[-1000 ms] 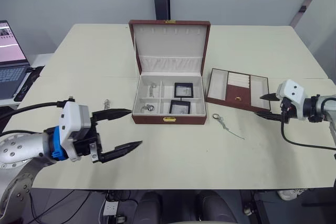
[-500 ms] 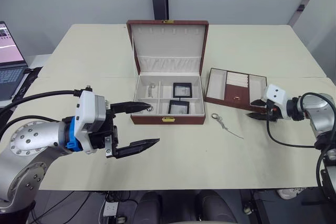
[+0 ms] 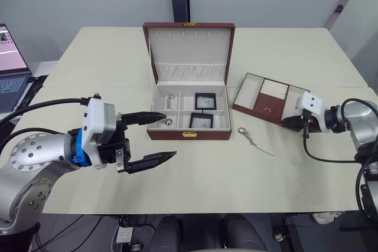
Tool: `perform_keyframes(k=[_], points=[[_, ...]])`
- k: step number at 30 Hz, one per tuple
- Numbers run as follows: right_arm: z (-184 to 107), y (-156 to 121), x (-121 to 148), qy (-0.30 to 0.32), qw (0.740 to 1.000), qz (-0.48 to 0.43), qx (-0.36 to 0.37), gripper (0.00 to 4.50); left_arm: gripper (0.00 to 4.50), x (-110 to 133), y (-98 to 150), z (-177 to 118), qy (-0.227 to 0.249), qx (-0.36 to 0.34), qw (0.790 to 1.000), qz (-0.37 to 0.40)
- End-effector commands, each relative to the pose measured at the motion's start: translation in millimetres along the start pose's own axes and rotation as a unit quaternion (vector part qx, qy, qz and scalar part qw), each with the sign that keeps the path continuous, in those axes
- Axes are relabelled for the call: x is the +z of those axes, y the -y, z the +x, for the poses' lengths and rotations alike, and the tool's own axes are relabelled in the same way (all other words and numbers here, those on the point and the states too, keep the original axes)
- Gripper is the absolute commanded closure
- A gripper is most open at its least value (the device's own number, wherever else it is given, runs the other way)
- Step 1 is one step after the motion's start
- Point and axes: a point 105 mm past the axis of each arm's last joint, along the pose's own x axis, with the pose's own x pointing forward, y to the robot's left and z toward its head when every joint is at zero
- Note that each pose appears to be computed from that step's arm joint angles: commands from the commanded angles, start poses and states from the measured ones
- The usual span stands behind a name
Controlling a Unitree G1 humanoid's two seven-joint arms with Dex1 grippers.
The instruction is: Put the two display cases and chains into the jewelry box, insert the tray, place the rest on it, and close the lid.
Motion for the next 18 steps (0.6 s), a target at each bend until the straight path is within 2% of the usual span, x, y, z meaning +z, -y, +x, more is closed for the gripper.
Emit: perform_keyframes(k=[1,11,18], points=[[-33,3,12,-0.002,1.000,-0.020,-0.009,4.48,0.00,2,-7,-9,-0.018,0.015,1.000,0.011],[-89,-38,31,-0.053,0.998,-0.035,0.018,4.48,0.00,-12,-29,-49,-0.073,0.097,0.992,0.016],[-90,-75,70,-0.040,0.994,-0.073,0.072,4.48,0.00,-20,-29,-67,-0.099,0.112,0.989,0.012]])
